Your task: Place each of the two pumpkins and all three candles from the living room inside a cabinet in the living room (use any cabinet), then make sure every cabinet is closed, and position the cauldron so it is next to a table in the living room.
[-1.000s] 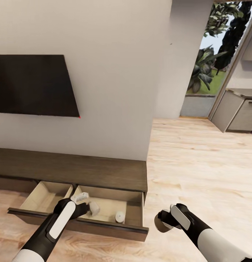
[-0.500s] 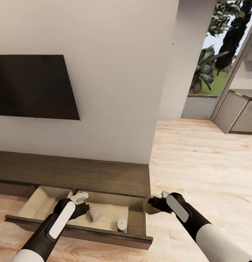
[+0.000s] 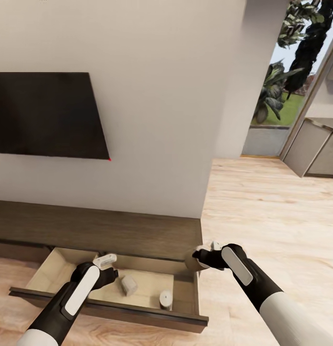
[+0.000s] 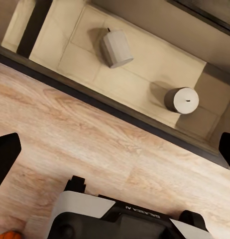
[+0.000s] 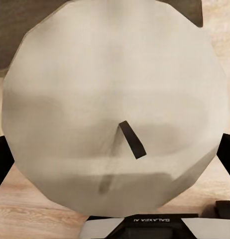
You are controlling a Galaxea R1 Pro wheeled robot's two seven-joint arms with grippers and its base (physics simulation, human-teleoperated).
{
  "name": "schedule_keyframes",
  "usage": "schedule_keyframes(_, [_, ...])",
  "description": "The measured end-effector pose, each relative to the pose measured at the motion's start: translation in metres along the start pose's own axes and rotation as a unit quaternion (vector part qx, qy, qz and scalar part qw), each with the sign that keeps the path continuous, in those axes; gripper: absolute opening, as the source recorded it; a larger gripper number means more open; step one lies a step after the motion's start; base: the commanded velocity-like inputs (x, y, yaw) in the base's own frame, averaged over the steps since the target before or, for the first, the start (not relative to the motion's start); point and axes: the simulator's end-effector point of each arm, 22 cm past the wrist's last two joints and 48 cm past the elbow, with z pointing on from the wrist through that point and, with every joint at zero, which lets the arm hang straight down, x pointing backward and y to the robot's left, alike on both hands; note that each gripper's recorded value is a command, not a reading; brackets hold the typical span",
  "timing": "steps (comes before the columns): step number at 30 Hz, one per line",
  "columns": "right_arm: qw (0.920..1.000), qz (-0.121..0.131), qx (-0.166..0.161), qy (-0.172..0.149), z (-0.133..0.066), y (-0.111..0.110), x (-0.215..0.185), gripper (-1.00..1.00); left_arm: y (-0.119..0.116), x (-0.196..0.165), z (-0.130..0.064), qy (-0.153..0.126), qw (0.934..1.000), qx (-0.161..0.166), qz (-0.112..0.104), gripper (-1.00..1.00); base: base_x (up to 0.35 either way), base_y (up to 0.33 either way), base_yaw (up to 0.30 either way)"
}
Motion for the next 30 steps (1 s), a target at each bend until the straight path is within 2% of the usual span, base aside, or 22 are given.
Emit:
schedule_keyframes(7, [1.0000,0.001,0.002,0.000,0.0006,-0.0016,0.0003,-1.00,-0.0005,0.0004,0.0000,0.000,1.0000,0.000,0.000,1.00,0.198,0.101,0.000])
schedule_keyframes(17, [1.0000,0.003,0.001,0.001,0.0013,-0.0022,0.0007,-1.00,-0.0003,0.0005,0.0004,0.001,1.0000,0.000,0.000,1.00,0.028,0.100,-0.002])
schedule_keyframes(24, [1.0000,0.005,0.000,0.001,0.0015,-0.0023,0.0010,-1.00,-0.0001,0.0003,0.0004,0.001,1.0000,0.000,0.000,1.00,0.010,0.128,-0.195])
schedule_keyframes(30, [1.0000,0.005,0.001,0.001,0.0014,-0.0023,0.0011,-1.00,0.0000,0.0004,0.0003,0.001,1.0000,0.000,0.000,1.00,0.068,0.133,-0.033])
